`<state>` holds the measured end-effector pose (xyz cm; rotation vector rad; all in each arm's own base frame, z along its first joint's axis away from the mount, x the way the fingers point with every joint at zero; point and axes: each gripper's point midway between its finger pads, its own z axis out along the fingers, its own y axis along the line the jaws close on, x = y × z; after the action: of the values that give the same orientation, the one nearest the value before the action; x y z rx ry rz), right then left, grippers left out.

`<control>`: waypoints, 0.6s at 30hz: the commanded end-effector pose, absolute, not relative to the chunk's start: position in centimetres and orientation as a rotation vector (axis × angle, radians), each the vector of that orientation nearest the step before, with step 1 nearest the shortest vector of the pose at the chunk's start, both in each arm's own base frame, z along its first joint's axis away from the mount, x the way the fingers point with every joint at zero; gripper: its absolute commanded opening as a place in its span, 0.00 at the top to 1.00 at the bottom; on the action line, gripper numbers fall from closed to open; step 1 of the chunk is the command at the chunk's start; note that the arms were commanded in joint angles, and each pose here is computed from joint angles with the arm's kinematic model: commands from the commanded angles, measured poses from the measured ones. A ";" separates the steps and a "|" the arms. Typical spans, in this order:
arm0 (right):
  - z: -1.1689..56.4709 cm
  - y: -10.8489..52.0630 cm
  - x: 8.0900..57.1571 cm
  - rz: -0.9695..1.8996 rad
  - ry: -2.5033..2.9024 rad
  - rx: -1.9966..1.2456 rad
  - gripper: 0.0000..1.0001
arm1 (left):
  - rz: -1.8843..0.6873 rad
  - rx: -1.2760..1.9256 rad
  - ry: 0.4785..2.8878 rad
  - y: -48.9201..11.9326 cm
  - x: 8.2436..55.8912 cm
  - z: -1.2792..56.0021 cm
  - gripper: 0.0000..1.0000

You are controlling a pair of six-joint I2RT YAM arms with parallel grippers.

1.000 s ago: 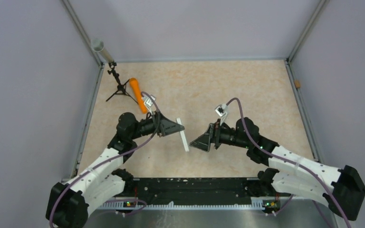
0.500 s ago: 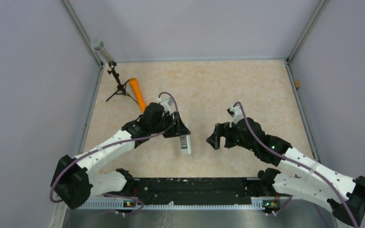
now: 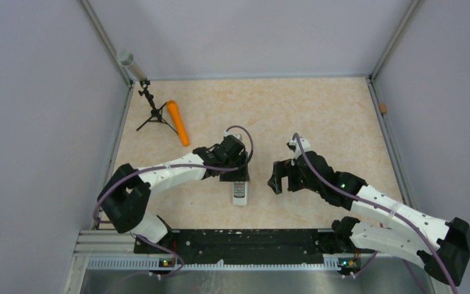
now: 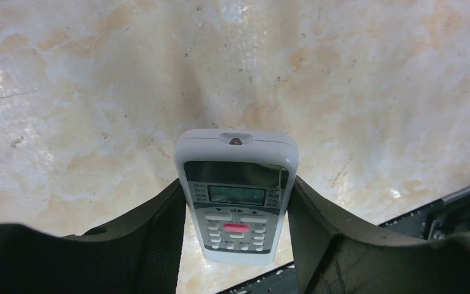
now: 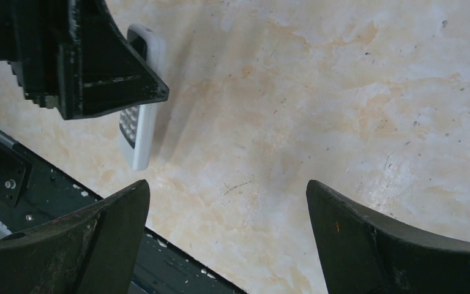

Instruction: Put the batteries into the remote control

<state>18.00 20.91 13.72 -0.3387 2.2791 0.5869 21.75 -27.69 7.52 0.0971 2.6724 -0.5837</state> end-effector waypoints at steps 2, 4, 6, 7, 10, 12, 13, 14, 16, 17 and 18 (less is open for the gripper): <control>15.1 21.1 19.3 0.569 2.228 -0.319 0.04 | -0.503 0.106 2.679 -28.7 23.0 6.6 1.00; 14.8 21.1 19.3 0.560 2.233 -0.325 0.04 | -0.471 0.111 2.691 -28.7 23.1 6.1 0.99; 14.5 21.0 19.3 0.553 2.236 -0.327 0.04 | -0.452 0.110 2.699 -28.8 23.3 5.6 0.89; 14.5 21.0 19.4 0.553 2.236 -0.326 0.04 | -0.448 0.113 2.704 -28.9 23.3 5.4 0.84; 14.1 21.0 19.3 0.551 2.242 -0.332 0.04 | -0.431 0.121 2.731 -29.2 23.1 4.3 0.72; 13.9 21.0 19.2 0.553 2.244 -0.336 0.03 | -0.425 0.122 2.739 -29.3 23.0 4.0 0.62; 13.9 21.0 19.2 0.554 2.245 -0.335 0.03 | -0.420 0.121 2.741 -29.3 23.0 3.9 0.59; 13.8 21.0 19.2 0.553 2.246 -0.334 0.03 | -0.415 0.120 2.739 -29.3 23.0 3.9 0.56; 13.7 21.0 19.1 0.551 2.249 -0.334 0.03 | -0.410 0.117 2.737 -29.3 23.0 3.8 0.48; 13.7 20.9 19.1 0.551 2.248 -0.334 0.02 | -0.412 0.118 2.736 -29.3 23.0 3.9 0.44; 13.7 20.9 19.2 0.548 2.246 -0.333 0.02 | -0.417 0.120 2.737 -29.3 22.9 4.0 0.42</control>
<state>18.43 20.73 13.09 -0.3466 2.2866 0.5440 22.14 -28.64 2.93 0.1239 2.7772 -0.4036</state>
